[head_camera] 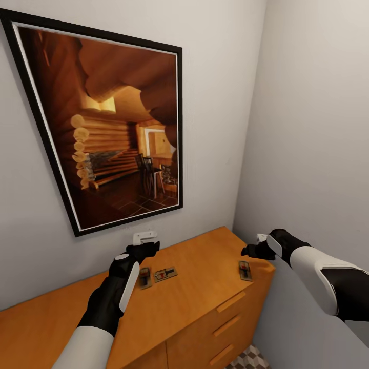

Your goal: Take the four mousetraps from the cabinet in the bathroom and place them on the bathroom floor. Make sure all four end up on the same floor surface, and ensure that at least two of them are either under or directly next to the same bathroom sink.

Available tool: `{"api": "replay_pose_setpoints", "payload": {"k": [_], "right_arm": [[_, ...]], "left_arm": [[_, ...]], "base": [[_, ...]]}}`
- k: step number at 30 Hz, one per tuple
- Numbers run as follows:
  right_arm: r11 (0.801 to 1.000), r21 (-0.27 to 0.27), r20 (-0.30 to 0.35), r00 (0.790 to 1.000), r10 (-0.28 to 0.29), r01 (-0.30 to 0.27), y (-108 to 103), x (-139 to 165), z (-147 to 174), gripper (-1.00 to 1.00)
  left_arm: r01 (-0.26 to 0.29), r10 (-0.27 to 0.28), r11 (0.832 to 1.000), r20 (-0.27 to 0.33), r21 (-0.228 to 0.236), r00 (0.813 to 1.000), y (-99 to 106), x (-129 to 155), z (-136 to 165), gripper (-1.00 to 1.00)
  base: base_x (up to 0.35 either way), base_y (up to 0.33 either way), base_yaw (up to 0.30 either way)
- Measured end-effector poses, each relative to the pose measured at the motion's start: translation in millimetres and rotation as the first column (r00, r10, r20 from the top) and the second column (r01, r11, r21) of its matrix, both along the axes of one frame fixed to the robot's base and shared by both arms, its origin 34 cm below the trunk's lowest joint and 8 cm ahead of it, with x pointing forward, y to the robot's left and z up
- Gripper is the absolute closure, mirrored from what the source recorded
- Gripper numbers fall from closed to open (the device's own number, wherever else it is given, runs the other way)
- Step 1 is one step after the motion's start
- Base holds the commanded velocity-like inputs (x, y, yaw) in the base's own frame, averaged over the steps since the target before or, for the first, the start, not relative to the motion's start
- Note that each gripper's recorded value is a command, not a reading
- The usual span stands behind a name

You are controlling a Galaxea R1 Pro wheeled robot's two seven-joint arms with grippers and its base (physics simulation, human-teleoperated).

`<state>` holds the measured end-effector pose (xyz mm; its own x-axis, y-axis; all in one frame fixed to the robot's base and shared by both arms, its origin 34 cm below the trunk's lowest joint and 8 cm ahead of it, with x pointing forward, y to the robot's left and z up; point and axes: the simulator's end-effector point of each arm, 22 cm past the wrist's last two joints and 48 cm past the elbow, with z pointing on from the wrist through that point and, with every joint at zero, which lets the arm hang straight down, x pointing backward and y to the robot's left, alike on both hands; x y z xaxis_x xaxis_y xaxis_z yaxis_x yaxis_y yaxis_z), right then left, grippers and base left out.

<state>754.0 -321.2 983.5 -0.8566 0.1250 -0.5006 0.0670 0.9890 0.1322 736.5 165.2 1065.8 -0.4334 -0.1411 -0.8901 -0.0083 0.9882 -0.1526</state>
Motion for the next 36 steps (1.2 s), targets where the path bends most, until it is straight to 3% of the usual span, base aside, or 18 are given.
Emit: {"api": "replay_pose_setpoints", "payload": {"k": [11,36], "right_arm": [[1.000,-0.004,-0.001,1.000,-0.001,0.001,-0.6,-0.2,-0.2,-1.00],[1.000,-0.023,-0.008,1.000,-0.017,0.017,-10.9,-2.6,-2.5,-1.00]], "left_arm": [[0.001,-0.001,1.000,-0.001,0.001,1.000,-0.3,-0.2,-0.4,-1.00],[0.000,0.000,1.000,-0.003,0.002,1.000,-0.2,-0.3,-1.1,-1.00]], "base": [[0.049,0.147,0.000],[0.003,0.008,0.000]]}}
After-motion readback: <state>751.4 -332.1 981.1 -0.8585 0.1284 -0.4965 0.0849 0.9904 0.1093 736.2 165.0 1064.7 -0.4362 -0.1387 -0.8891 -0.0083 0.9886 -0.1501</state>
